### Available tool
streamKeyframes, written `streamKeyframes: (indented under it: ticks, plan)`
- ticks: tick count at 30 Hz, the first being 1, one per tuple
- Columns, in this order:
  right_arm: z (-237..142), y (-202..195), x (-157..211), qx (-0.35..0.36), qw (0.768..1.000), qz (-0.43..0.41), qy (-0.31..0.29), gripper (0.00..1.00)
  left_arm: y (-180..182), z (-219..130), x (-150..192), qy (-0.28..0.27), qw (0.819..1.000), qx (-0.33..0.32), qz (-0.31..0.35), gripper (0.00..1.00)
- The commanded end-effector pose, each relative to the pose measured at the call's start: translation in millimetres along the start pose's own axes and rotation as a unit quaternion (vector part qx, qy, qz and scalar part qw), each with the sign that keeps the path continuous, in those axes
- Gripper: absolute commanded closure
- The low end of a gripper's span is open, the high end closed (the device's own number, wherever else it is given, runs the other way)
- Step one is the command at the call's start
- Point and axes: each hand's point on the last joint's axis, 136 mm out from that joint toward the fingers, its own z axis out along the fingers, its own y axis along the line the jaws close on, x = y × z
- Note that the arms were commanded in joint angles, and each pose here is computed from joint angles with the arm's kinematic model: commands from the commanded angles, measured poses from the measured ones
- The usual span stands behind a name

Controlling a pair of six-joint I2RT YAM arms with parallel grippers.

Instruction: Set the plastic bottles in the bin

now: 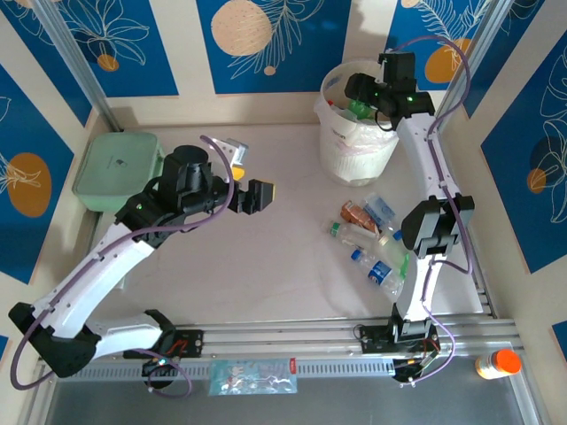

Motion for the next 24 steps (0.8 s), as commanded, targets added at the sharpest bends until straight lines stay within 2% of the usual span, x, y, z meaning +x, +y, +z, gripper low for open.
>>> streamKeyframes:
  ticks: [1,9,15,18,24]
  plan:
    - [-19,-2,-9,0.002,1.000,-0.007,-0.013,0.17,-2,5,8,0.012,1.000,0.009,0.004,0.04]
    - [-72,18,-25,-0.008,0.998,-0.026,-0.056,0.11,-3,18,22,0.022,0.999,0.027,-0.017,0.03]
    - [-124,41,-17,-0.014,0.995,-0.058,-0.083,0.11,1,31,40,0.043,0.998,0.030,-0.030,0.03]
    - [-147,48,2,-0.032,0.995,-0.052,-0.081,0.12,3,41,50,0.057,0.997,0.033,-0.037,0.03]
    - [-180,42,75,-0.028,0.997,-0.058,-0.045,0.14,8,48,60,0.070,0.996,0.025,-0.046,0.03]
